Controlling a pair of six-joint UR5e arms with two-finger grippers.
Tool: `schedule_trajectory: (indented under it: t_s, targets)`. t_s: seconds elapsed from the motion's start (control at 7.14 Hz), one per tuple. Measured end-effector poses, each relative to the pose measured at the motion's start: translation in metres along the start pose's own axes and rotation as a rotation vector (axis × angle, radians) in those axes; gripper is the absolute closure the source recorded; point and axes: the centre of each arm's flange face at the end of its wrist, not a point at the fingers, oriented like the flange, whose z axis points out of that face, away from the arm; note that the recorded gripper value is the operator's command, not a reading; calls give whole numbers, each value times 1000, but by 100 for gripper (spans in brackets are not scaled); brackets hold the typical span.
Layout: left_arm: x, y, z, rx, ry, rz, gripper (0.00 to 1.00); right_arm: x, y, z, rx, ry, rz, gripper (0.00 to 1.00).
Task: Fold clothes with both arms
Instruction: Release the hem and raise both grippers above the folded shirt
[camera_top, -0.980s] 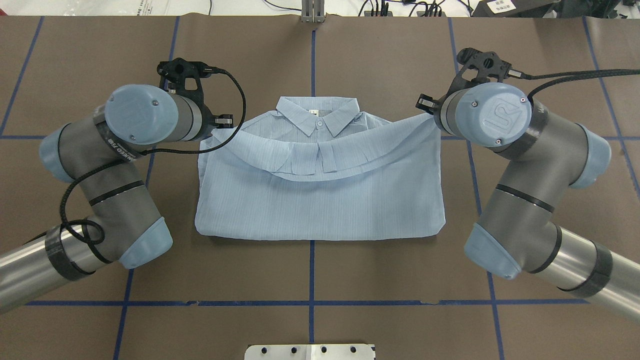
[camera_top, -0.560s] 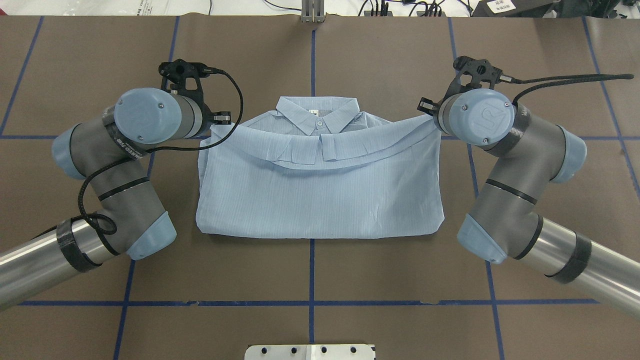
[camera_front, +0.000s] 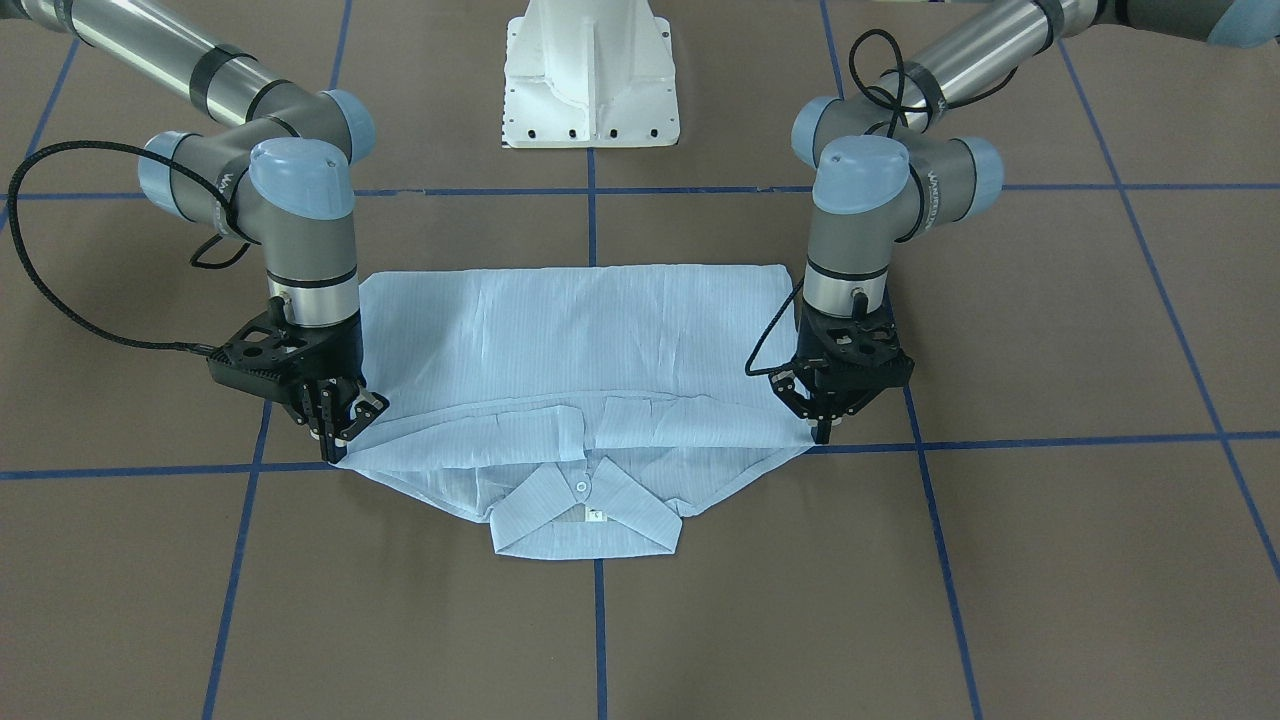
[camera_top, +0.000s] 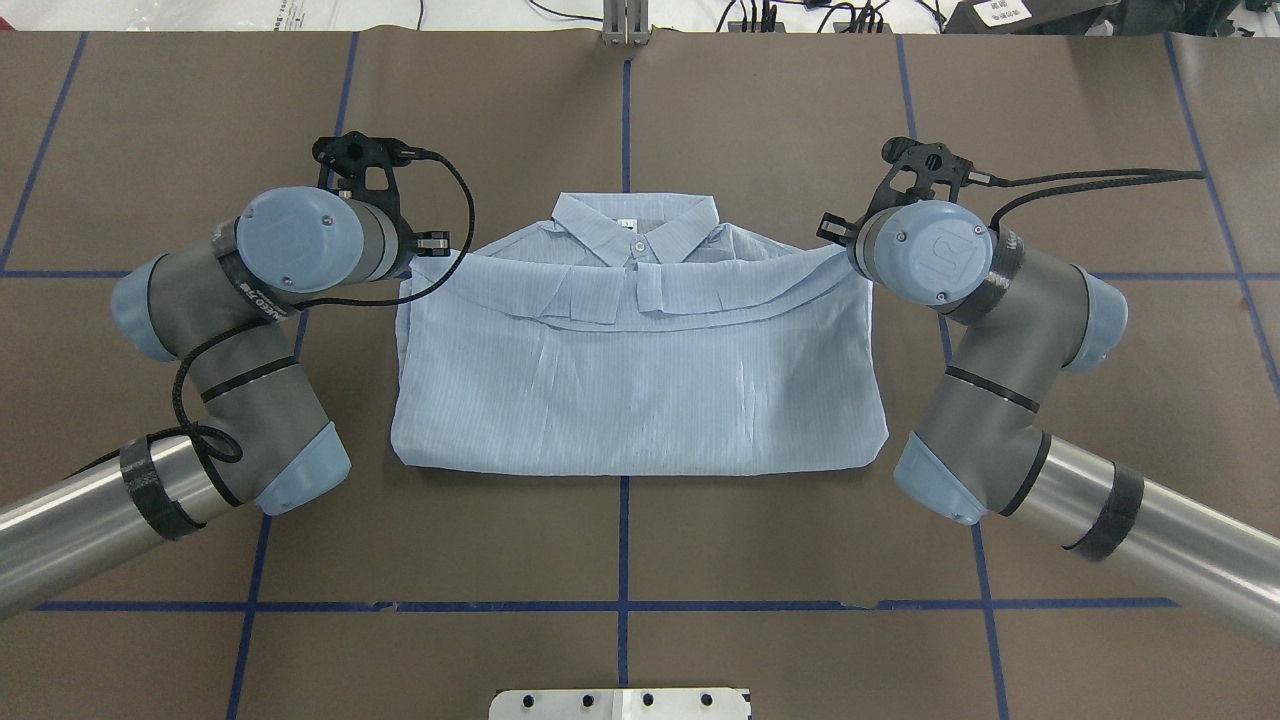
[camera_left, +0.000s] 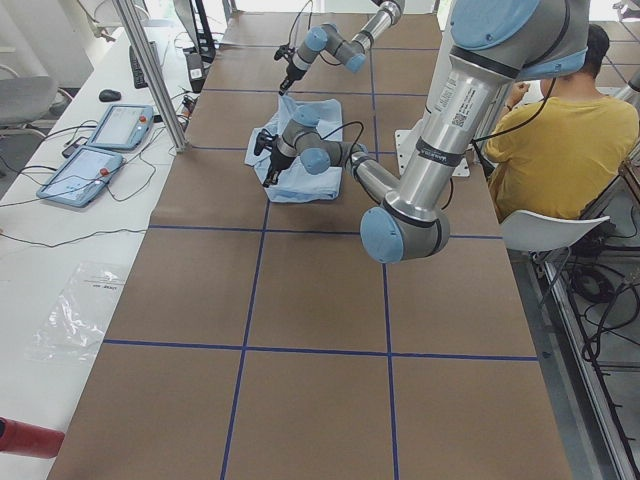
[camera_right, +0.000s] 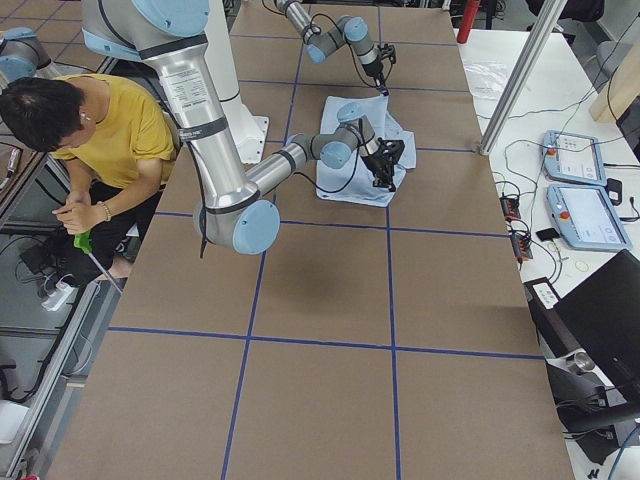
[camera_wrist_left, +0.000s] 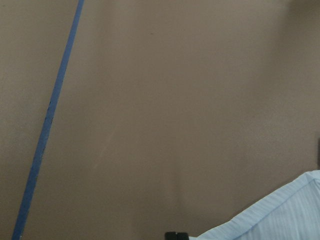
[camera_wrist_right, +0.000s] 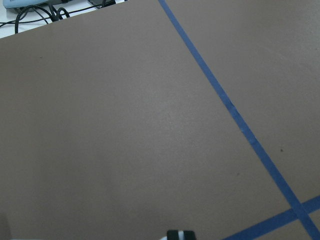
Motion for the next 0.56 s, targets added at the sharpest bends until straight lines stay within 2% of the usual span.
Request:
schedule_trajectory:
  t_s: [0.14, 0.28, 0.56]
  targets:
    - [-3, 2, 7, 2, 4, 2, 1, -1, 3, 0, -3, -2, -3, 20]
    - [-6, 4, 11, 3, 7, 18, 0, -2, 6, 0, -6, -3, -6, 0]
    - [-11, 4, 3, 13, 45, 99, 0, -3, 4, -5, -8, -13, -12, 0]
